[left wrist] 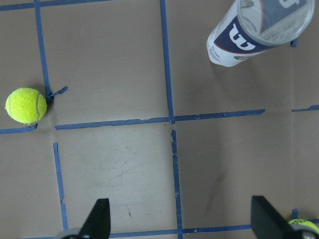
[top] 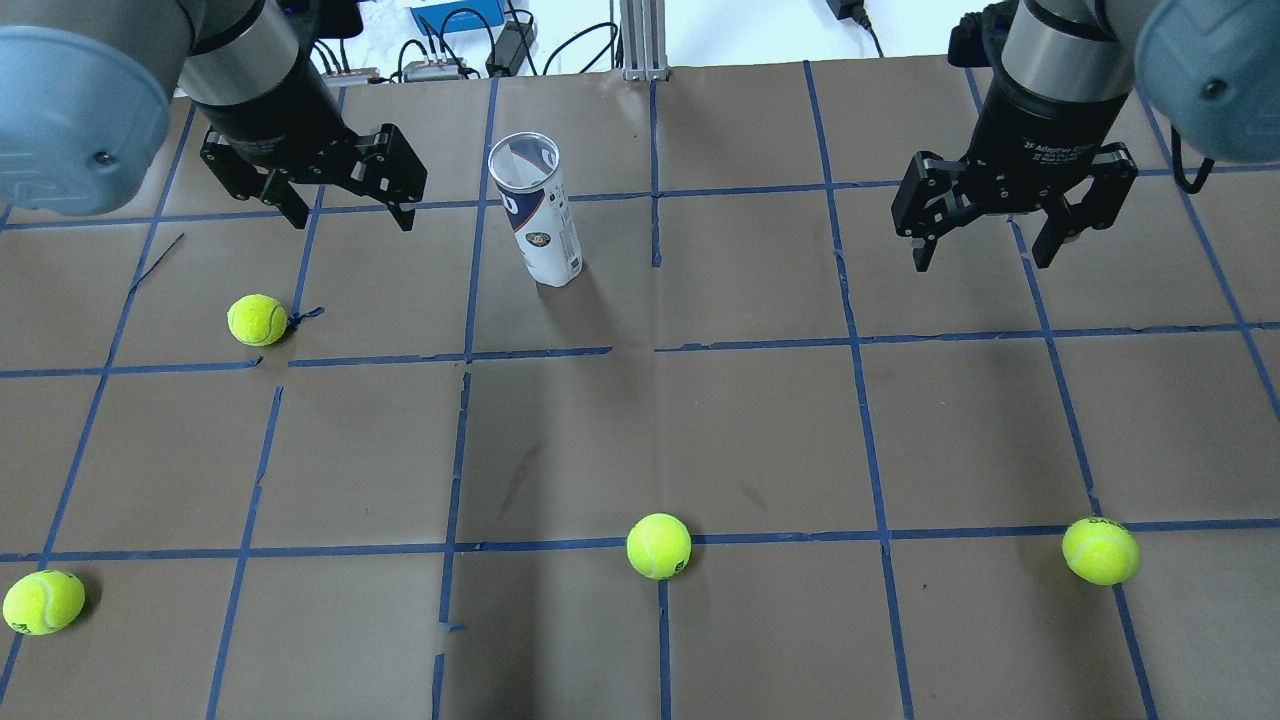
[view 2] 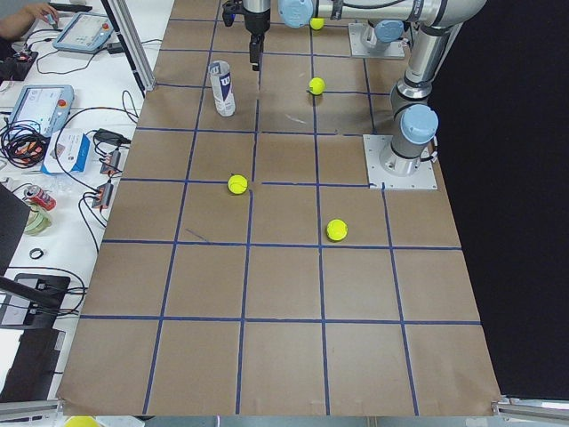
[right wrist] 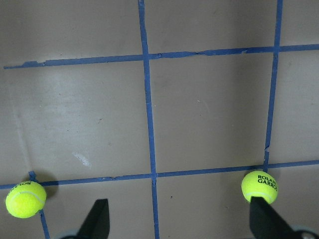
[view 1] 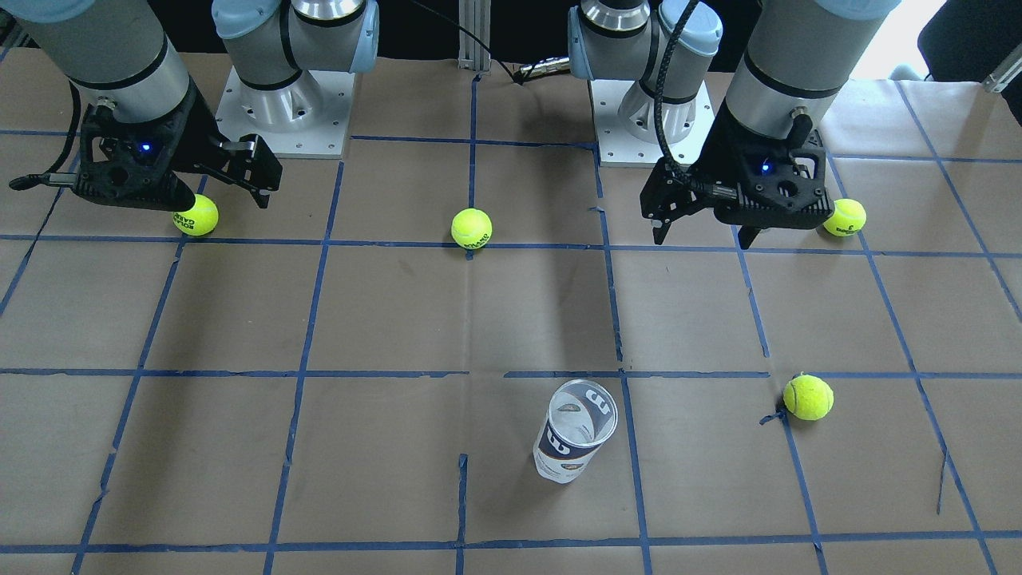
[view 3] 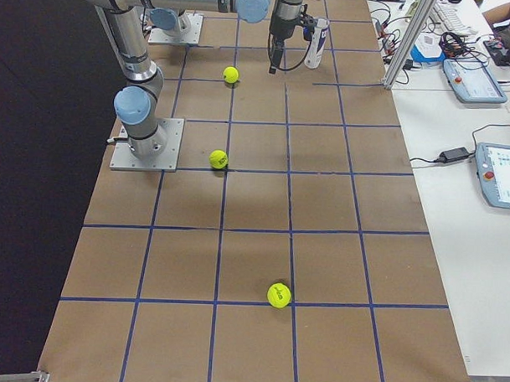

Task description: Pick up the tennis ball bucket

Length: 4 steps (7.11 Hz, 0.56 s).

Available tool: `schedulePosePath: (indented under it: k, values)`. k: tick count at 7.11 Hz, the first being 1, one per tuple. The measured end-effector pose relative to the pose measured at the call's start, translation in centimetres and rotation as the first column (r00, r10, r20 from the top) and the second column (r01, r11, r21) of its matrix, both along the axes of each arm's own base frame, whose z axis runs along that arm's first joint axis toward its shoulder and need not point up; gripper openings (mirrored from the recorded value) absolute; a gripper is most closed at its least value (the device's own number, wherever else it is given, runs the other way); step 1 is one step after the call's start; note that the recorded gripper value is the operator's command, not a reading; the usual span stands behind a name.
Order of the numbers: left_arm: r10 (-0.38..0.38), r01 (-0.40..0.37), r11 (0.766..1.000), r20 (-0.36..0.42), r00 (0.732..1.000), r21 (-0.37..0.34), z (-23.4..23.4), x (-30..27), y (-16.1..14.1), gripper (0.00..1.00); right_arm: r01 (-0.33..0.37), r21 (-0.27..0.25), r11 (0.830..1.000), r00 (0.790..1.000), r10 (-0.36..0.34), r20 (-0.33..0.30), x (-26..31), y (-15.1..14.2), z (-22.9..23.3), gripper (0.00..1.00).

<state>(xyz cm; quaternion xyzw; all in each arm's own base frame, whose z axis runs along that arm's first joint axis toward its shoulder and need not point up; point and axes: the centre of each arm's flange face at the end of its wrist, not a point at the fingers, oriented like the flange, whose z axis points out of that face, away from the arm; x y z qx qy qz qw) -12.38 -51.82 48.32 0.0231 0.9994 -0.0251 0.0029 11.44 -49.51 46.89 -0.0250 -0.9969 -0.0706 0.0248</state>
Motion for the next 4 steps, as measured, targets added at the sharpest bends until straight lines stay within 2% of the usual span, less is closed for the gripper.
schedulePosePath:
  k: [4]
  values:
    - [0.01,-0.01,1.0,-0.002,1.0,0.01,-0.54,0.52,0.69,1.0,-0.001,0.0,1.0,1.0,0.001,0.001,0.05,-0.07,-0.07,1.0]
